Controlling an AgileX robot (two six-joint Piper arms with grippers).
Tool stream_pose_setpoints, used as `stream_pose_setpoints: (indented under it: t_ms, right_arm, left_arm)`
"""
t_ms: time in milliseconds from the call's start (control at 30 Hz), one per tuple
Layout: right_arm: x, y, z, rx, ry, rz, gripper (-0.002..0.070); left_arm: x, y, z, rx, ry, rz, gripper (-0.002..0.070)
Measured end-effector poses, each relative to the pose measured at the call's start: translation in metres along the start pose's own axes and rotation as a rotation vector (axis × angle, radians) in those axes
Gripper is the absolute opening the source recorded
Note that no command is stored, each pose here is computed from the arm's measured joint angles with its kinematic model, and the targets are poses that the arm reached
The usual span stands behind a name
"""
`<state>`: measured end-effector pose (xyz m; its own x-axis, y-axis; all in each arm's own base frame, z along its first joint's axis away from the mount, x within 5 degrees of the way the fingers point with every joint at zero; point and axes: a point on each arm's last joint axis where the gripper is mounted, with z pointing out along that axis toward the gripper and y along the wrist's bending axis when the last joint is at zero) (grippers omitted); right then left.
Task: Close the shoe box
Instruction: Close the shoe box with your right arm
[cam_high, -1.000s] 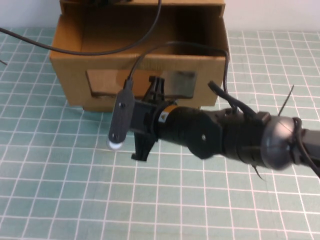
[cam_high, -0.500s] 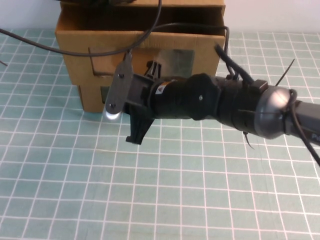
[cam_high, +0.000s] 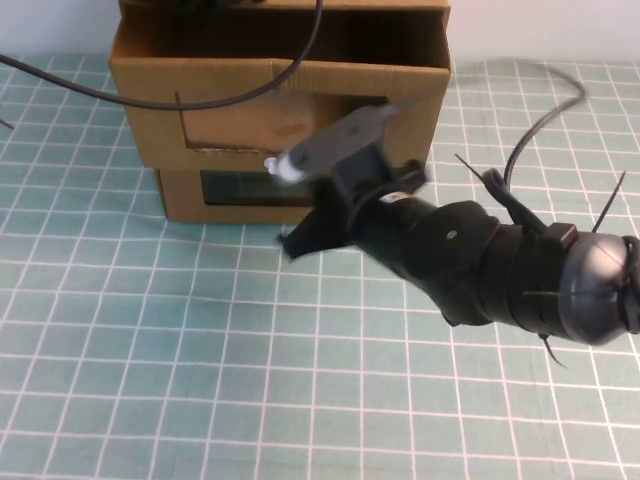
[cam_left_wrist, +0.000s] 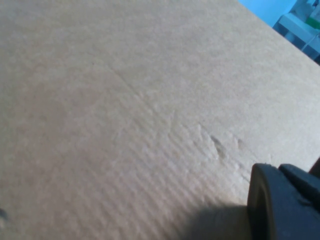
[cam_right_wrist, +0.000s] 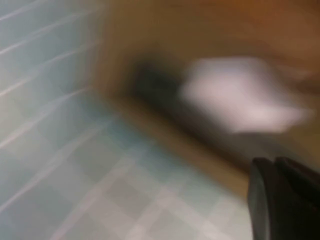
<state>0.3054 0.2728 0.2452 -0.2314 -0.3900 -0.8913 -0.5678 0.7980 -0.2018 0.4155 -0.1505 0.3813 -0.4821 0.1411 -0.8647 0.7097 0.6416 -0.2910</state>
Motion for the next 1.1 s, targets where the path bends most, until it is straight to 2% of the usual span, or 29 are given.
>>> stream_pose_setpoints:
  t_ms: [67,100,367,667,1000,1100]
  right_arm:
    - [0.001,-0.012,-0.001,0.11,-0.003,0.099,-0.0014]
    - [0.002,-0.014,-0.002,0.127,-0.003,0.114,-0.0014]
    - [0.0,-0.006,-0.002,0.034,-0.02,0.124,-0.0014]
    - [-0.003,-0.011,-0.001,0.098,-0.064,0.084,-0.0014]
    - [-0.012,-0.007,0.033,0.114,-0.107,0.017,-0.0014]
    - [-0.015,-0.013,0.041,0.13,-0.117,0.022,-0.0014]
  left_arm:
    - [0.0,0.0,0.0,0.001,0.001,0.0,-0.0004]
    - [0.0,0.0,0.0,0.003,0.001,-0.001,-0.0004]
    - [0.0,0.0,0.0,0.003,0.001,-0.001,-0.0004]
    - [0.0,0.0,0.0,0.003,0.001,-0.001,-0.0004]
    - [0.001,-0.001,0.0,0.015,0.011,-0.002,-0.0004]
    - [0.001,-0.001,0.0,0.015,0.011,-0.002,-0.0004]
